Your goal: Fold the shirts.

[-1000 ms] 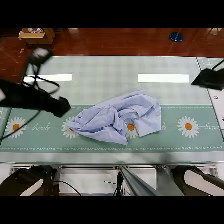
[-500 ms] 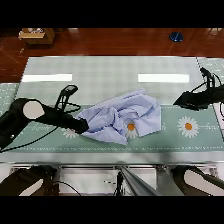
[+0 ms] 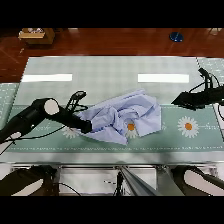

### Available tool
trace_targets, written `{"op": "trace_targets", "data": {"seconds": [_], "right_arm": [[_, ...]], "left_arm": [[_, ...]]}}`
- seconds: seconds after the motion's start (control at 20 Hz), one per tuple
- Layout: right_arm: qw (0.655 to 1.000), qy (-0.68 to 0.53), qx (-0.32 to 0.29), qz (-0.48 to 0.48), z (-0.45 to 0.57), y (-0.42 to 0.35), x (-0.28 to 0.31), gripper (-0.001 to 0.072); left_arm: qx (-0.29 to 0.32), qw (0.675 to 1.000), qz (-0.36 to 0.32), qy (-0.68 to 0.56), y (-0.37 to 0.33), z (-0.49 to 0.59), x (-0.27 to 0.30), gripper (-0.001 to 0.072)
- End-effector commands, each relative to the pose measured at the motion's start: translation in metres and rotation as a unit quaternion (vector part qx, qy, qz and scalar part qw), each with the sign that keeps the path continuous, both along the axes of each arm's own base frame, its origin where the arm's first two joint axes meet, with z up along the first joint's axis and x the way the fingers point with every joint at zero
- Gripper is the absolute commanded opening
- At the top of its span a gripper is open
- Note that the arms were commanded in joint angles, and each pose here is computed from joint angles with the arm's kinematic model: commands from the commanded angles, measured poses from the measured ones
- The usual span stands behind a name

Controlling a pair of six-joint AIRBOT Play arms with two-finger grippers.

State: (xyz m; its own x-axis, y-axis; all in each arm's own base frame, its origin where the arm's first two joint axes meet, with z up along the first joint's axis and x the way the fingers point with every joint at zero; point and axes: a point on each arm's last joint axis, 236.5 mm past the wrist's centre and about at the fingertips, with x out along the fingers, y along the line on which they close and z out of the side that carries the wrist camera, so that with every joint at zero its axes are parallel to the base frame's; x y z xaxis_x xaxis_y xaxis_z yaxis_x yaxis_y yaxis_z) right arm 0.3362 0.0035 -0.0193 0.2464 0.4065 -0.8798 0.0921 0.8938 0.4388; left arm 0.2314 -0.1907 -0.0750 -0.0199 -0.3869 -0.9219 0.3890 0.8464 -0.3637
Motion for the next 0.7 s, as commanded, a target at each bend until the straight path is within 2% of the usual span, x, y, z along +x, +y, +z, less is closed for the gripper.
{"op": "trace_targets", "data": {"seconds": [0.0,0.3,0.35,0.5,0.6,0.65], "right_arm": [[1.000,0.002,0.002,0.003,0.000,0.002,-0.002,0.0483],[1.000,0.004,0.003,0.004,0.000,0.002,-0.002,0.0483],[1.000,0.005,0.004,0.004,0.000,0.002,-0.003,0.0483],[1.000,0.007,0.005,0.005,0.000,0.003,-0.004,0.0483],[1.000,0.007,0.005,0.005,0.000,0.003,-0.004,0.0483],[1.000,0.007,0.005,0.005,0.000,0.003,-0.004,0.0483]], "left_arm": [[-0.004,0.999,0.014,-0.032,-0.003,-0.004,0.019,0.0692],[0.002,1.000,0.013,-0.015,-0.002,-0.014,0.015,0.0667],[0.006,1.000,0.010,-0.004,-0.001,-0.017,0.011,0.0595],[0.003,1.000,-0.006,0.018,-0.002,-0.021,0.001,0.0457],[-0.014,1.000,-0.014,0.019,-0.010,-0.018,-0.001,0.0290],[-0.021,0.999,-0.015,0.019,-0.013,-0.017,-0.001,0.0171]]}}
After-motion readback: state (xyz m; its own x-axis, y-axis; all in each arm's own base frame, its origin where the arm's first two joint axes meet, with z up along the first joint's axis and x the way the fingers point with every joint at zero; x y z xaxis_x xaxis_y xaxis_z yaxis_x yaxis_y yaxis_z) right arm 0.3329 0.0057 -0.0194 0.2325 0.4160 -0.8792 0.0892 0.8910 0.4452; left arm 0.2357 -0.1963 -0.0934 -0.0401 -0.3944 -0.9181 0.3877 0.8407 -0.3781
